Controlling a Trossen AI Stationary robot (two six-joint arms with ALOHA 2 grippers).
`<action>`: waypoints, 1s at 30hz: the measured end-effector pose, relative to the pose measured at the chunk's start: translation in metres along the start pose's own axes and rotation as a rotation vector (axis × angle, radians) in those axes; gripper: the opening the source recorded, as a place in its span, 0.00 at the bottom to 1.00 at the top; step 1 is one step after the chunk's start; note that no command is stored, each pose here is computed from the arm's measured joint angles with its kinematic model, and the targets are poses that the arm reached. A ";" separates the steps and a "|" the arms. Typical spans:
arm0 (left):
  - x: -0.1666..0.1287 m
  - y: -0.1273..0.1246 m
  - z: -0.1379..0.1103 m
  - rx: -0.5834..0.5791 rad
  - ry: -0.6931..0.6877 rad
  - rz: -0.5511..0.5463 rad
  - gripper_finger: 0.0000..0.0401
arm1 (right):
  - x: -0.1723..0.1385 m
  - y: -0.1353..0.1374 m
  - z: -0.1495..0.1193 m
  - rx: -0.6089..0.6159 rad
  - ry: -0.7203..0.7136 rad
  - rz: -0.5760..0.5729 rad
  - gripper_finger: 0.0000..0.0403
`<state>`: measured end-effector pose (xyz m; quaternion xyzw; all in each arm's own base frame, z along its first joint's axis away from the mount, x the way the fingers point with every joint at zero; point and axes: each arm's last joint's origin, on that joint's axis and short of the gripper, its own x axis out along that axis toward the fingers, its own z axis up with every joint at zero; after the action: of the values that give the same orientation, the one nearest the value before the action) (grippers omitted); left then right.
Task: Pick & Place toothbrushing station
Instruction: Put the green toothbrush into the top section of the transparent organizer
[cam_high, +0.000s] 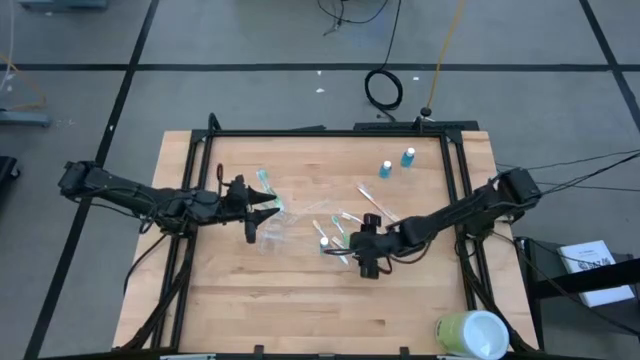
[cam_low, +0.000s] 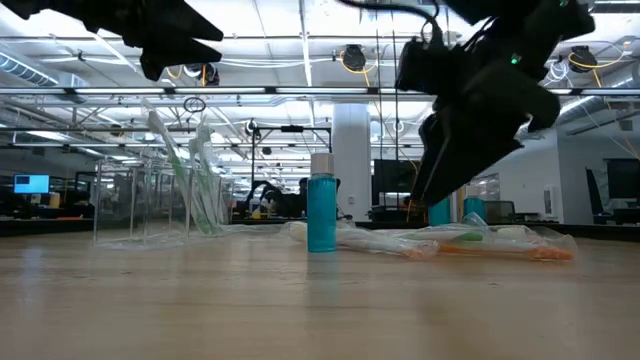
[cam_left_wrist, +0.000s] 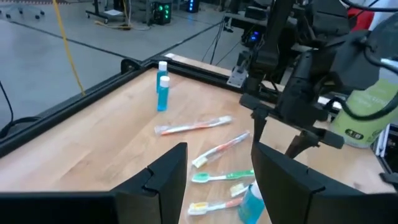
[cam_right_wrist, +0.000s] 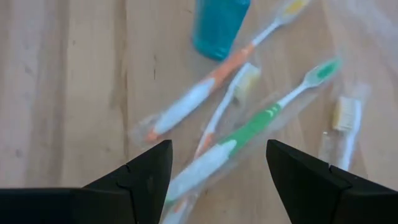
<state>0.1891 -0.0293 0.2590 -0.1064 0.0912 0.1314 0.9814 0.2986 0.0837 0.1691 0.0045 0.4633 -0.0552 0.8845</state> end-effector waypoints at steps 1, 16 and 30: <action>0.001 0.000 -0.001 0.001 0.004 0.001 0.45 | 0.003 -0.001 0.000 0.008 0.009 -0.006 0.62; 0.004 0.000 -0.002 0.004 0.006 0.029 0.45 | 0.014 -0.008 -0.005 0.071 0.098 0.027 0.62; 0.004 0.001 -0.002 0.006 0.001 0.047 0.45 | 0.011 -0.015 -0.022 0.107 0.241 -0.121 0.62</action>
<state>0.1920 -0.0282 0.2561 -0.1014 0.0945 0.1542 0.9783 0.2852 0.0692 0.1476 0.0304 0.5618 -0.1320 0.8161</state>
